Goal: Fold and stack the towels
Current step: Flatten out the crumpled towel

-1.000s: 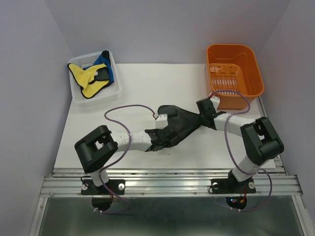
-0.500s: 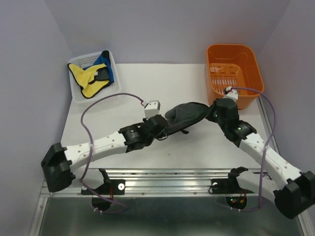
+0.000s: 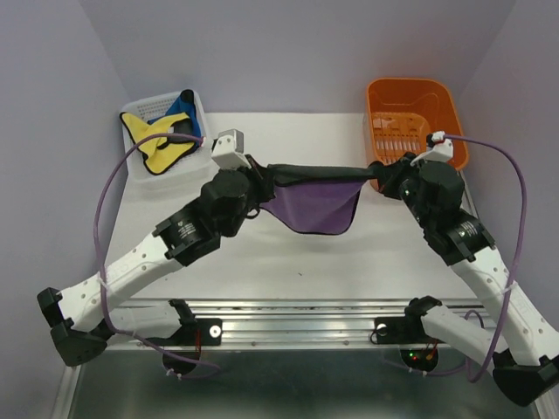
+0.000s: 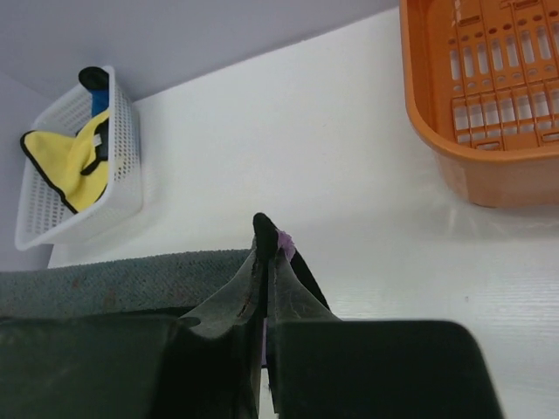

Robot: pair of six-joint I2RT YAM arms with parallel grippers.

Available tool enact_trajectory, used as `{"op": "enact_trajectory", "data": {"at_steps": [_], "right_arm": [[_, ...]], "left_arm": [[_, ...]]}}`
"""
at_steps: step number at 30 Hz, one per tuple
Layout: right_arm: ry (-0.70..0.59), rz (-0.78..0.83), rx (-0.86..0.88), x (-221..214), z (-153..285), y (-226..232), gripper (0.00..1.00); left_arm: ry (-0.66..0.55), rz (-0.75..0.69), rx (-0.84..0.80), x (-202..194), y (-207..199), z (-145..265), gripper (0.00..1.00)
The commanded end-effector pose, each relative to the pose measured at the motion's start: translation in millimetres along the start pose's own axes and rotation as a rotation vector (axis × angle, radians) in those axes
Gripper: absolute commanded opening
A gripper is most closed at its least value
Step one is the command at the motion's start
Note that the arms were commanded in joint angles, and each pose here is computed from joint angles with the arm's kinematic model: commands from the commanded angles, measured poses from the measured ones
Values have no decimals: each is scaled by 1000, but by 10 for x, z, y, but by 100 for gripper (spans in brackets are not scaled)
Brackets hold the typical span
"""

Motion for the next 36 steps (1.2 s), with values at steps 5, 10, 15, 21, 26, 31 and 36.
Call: {"op": "enact_trajectory", "data": {"at_steps": [5, 10, 15, 21, 26, 31, 36], "right_arm": [[10, 79, -107, 237, -687, 167, 1], [-59, 83, -58, 811, -1036, 484, 1], [-47, 84, -25, 797, -1010, 505, 1], [154, 70, 11, -276, -861, 208, 6], [372, -43, 26, -1266, -557, -65, 14], [496, -52, 39, -1648, -219, -230, 61], [434, -10, 15, -1459, -107, -264, 100]], "left_arm": [[-44, -54, 39, 646, 177, -865, 0], [-82, -112, -11, 1214, -133, -1072, 0], [-91, -97, 22, 1236, 29, -1014, 0], [124, 23, 133, 280, 858, -1028, 0], [384, 114, 287, -615, 1633, -877, 5], [466, 128, 329, -868, 1788, -687, 79], [378, 110, 376, -730, 1770, -611, 99]]}}
Point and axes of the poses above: each gripper's point midway between its finger pads, its own z axis back along the fingers, its own y axis along the line the jaws close on, x = y × z, the point moved 9 cm from there along z, back along the fingers, and after that the axes turned 13 degrees about z, right-handed, at the moved point
